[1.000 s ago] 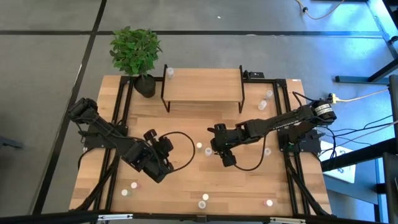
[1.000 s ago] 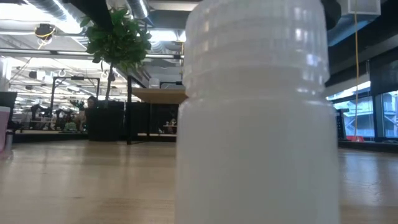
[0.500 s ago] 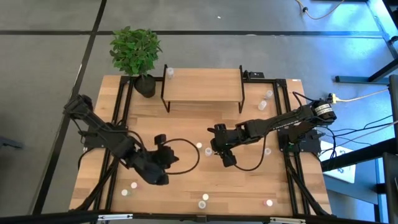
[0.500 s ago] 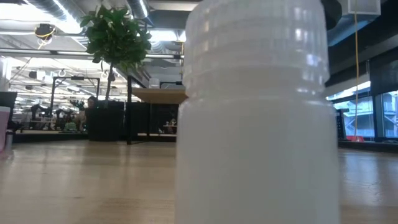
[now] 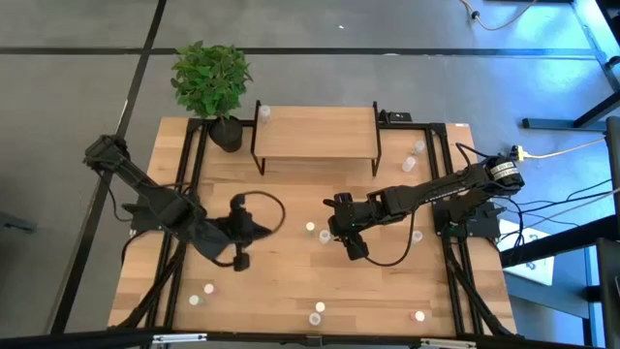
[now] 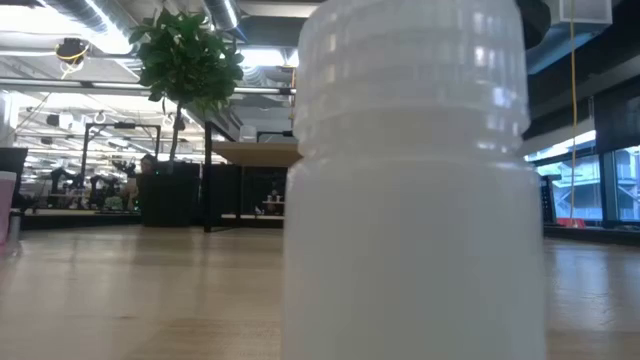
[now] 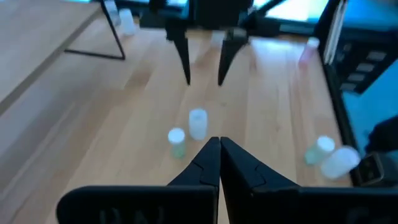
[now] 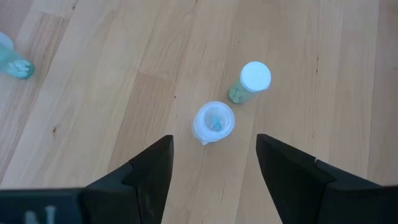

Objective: Pick and place medicine bottles onto shelf by color
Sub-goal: Put the center white pill bottle on the shelf

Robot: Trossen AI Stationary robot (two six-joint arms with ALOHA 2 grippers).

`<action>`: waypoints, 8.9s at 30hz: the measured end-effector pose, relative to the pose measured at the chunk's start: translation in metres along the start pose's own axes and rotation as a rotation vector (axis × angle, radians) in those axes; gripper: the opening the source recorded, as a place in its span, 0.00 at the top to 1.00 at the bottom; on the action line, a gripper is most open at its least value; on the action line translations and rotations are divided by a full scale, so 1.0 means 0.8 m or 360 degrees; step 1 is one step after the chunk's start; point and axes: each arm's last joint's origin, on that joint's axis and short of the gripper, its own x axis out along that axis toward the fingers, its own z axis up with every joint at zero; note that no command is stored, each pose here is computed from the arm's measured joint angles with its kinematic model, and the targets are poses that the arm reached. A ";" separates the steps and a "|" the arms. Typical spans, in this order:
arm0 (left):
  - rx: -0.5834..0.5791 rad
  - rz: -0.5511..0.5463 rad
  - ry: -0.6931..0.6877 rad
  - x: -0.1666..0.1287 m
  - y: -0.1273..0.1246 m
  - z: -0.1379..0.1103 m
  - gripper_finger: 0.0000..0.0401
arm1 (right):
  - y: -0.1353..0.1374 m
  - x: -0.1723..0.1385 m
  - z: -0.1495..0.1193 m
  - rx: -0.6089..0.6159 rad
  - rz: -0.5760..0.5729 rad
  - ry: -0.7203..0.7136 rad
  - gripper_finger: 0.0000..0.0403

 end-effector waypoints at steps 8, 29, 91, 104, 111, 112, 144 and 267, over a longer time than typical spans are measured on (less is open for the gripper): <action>0.0053 0.0022 0.0002 0.002 0.006 -0.012 1.00 | 0.000 0.000 0.000 0.0002 0.0000 0.0001 0.42; 0.0185 -0.0064 0.0054 0.003 0.003 -0.015 1.00 | 0.000 0.000 0.001 -0.0005 -0.0001 -0.0010 0.42; 0.0182 -0.0066 0.0050 0.003 0.002 -0.015 1.00 | 0.003 0.079 -0.007 0.0239 -0.0033 0.0080 0.09; 0.0182 -0.0067 0.0049 0.003 0.002 -0.014 1.00 | -0.004 0.105 -0.014 0.0226 -0.0045 0.0118 0.09; 0.0181 -0.0067 0.0049 0.003 0.002 -0.014 1.00 | -0.004 0.105 -0.014 0.0231 -0.0045 0.0117 0.16; 0.0181 -0.0067 0.0049 0.003 0.002 -0.014 1.00 | -0.004 0.105 -0.014 0.0231 -0.0045 0.0117 0.18; 0.0182 -0.0067 0.0049 0.003 0.002 -0.014 1.00 | -0.004 0.105 -0.013 0.0383 -0.0036 0.0101 0.61; -0.0088 0.1027 -0.0253 0.028 0.079 0.005 1.00 | -0.446 -0.047 0.043 0.0459 -0.0500 -0.0129 0.61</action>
